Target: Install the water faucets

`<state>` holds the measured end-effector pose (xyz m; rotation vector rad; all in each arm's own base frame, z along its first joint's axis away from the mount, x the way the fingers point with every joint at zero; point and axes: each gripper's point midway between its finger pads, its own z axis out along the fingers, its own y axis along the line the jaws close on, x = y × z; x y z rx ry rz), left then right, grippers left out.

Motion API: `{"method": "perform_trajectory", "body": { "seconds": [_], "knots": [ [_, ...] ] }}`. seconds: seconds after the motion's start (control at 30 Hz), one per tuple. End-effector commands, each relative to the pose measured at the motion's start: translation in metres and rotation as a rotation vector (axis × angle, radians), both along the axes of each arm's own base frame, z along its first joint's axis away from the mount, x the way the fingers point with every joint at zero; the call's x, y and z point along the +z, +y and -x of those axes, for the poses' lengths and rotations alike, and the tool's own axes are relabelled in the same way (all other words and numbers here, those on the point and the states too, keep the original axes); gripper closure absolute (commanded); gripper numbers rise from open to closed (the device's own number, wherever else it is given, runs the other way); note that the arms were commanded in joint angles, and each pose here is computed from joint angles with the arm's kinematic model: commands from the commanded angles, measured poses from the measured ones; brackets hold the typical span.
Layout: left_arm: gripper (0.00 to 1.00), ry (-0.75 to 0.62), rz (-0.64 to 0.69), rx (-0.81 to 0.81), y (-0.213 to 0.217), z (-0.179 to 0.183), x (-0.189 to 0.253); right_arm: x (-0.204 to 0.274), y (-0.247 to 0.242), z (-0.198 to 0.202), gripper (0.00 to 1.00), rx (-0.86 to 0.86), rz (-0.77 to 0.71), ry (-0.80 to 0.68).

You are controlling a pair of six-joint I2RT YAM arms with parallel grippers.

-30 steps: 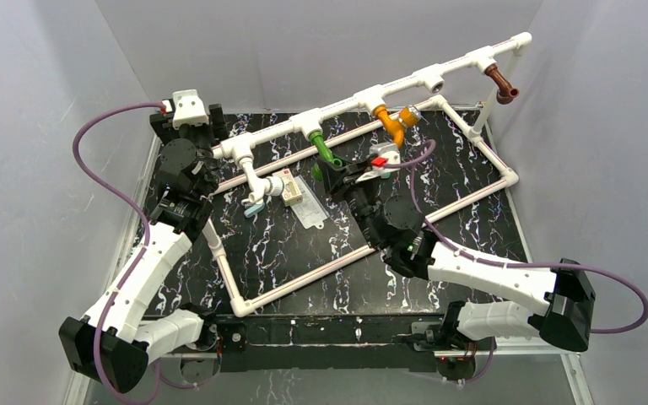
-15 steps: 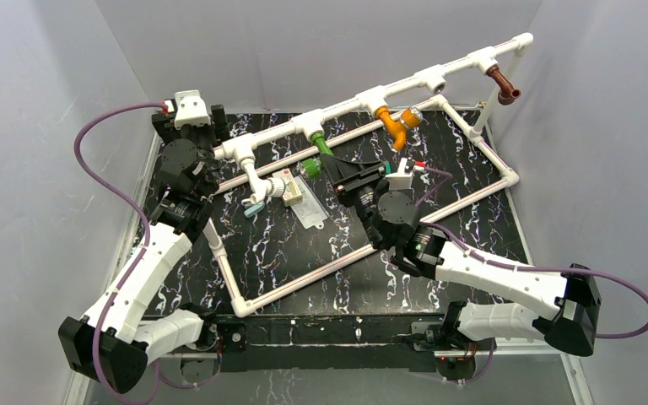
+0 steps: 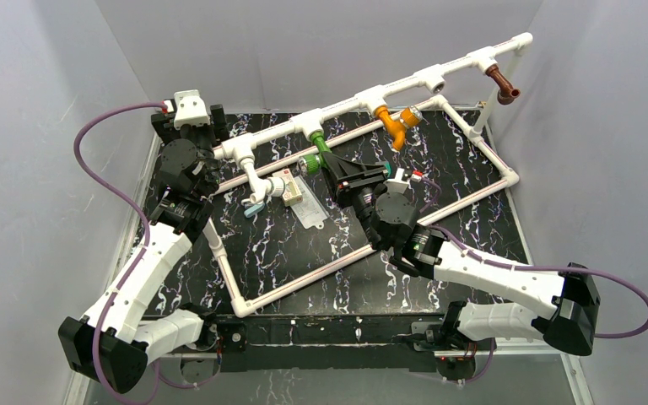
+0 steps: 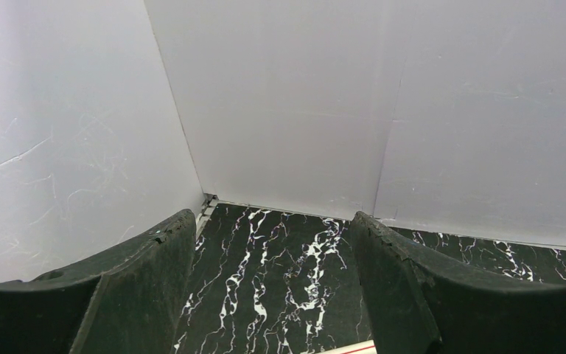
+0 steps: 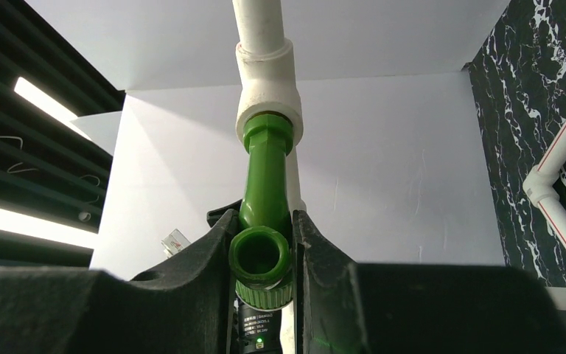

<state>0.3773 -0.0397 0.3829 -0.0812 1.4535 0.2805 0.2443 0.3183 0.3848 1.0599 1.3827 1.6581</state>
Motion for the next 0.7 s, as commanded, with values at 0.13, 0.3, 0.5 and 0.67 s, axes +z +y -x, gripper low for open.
{"method": "perform_trajectory", "body": {
  "seconds": [0.13,0.3,0.5,0.67],
  "knots": [
    [0.26,0.648,-0.248,-0.097,-0.016,0.022,-0.2,0.052,-0.011,0.018,0.85,0.064,-0.188,-0.041],
    [0.26,0.648,-0.249,-0.096,-0.016,0.022,-0.2,0.044,-0.01,0.019,0.75,0.068,-0.152,-0.038],
    [0.26,0.649,-0.251,-0.094,-0.015,0.022,-0.2,0.037,-0.009,0.021,0.64,0.085,-0.128,-0.03],
    [0.26,0.648,-0.249,-0.095,-0.015,0.022,-0.2,0.029,-0.004,0.024,0.57,0.114,-0.105,-0.016]
  ]
}}
